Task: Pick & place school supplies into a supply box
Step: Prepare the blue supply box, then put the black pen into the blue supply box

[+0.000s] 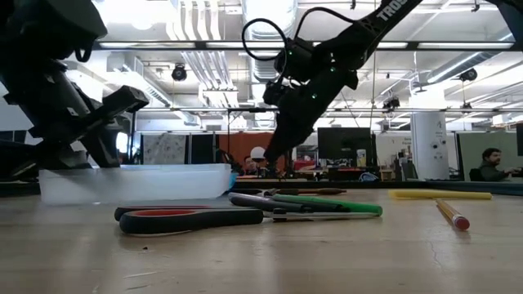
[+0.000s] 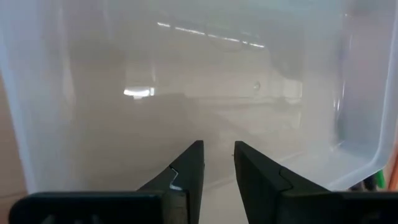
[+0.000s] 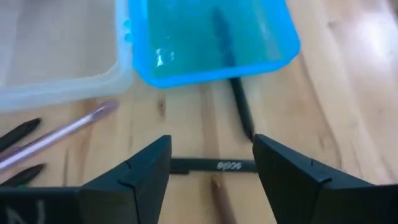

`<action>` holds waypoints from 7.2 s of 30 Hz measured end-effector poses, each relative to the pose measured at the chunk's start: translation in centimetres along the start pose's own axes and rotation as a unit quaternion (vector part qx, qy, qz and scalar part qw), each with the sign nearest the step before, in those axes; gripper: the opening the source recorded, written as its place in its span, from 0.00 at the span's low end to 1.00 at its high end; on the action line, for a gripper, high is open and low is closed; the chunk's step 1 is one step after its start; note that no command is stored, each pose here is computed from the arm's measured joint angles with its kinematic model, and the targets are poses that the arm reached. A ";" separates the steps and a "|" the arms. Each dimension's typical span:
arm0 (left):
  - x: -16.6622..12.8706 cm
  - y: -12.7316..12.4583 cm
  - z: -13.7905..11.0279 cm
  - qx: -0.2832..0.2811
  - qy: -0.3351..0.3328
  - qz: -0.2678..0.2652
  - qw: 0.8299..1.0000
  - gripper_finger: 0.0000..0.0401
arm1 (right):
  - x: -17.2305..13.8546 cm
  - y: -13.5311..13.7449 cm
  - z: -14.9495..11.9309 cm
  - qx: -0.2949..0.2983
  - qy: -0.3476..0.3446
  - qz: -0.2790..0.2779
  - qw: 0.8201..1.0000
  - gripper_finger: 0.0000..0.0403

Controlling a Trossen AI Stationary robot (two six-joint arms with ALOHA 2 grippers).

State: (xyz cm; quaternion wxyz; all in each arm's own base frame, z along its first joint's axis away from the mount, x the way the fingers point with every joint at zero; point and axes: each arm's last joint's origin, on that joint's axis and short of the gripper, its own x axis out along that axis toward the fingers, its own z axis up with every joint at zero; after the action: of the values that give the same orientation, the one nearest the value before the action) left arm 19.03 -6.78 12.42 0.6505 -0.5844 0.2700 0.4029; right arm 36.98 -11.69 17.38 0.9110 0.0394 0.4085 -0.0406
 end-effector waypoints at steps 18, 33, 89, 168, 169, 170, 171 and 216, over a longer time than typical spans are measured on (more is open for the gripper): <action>-0.5 -0.7 0.1 0.004 0.004 -0.025 1.000 0.19 | 4.2 -1.8 2.2 -0.003 0.067 -0.049 0.997 0.55; -0.5 -0.6 0.2 0.013 0.002 -0.026 1.000 0.19 | 6.7 -1.4 2.2 -0.056 0.102 -0.031 0.993 0.55; -0.4 -0.9 0.4 0.010 -0.012 -0.036 0.999 0.19 | 3.3 -1.9 2.2 0.198 0.139 -0.184 0.953 0.02; -0.7 -0.9 -0.4 -0.040 0.019 -0.045 0.998 0.19 | -0.2 -7.3 8.7 0.144 0.213 0.032 0.966 0.41; -0.9 -1.0 -0.7 -0.044 0.025 -0.047 0.998 0.19 | -0.4 -7.5 8.6 0.148 0.212 0.029 0.966 0.41; -1.1 -1.1 -1.0 -0.044 0.031 -0.051 0.997 0.19 | -0.6 -7.8 8.6 0.151 0.210 0.028 0.965 0.40; -1.3 -1.2 -1.3 -0.045 0.036 -0.053 0.997 0.19 | -0.9 -8.0 8.7 0.152 0.208 0.026 0.966 0.39; -0.8 -3.1 13.7 0.284 0.066 0.099 0.951 0.19 | -5.3 -7.3 2.1 0.220 0.187 0.003 0.957 0.24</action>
State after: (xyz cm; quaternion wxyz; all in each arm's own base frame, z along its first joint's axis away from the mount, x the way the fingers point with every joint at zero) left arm 19.60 6.45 17.11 0.7274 -0.3712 0.4719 0.3321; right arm 34.23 -18.97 22.39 0.7875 0.2470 0.5520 -0.1187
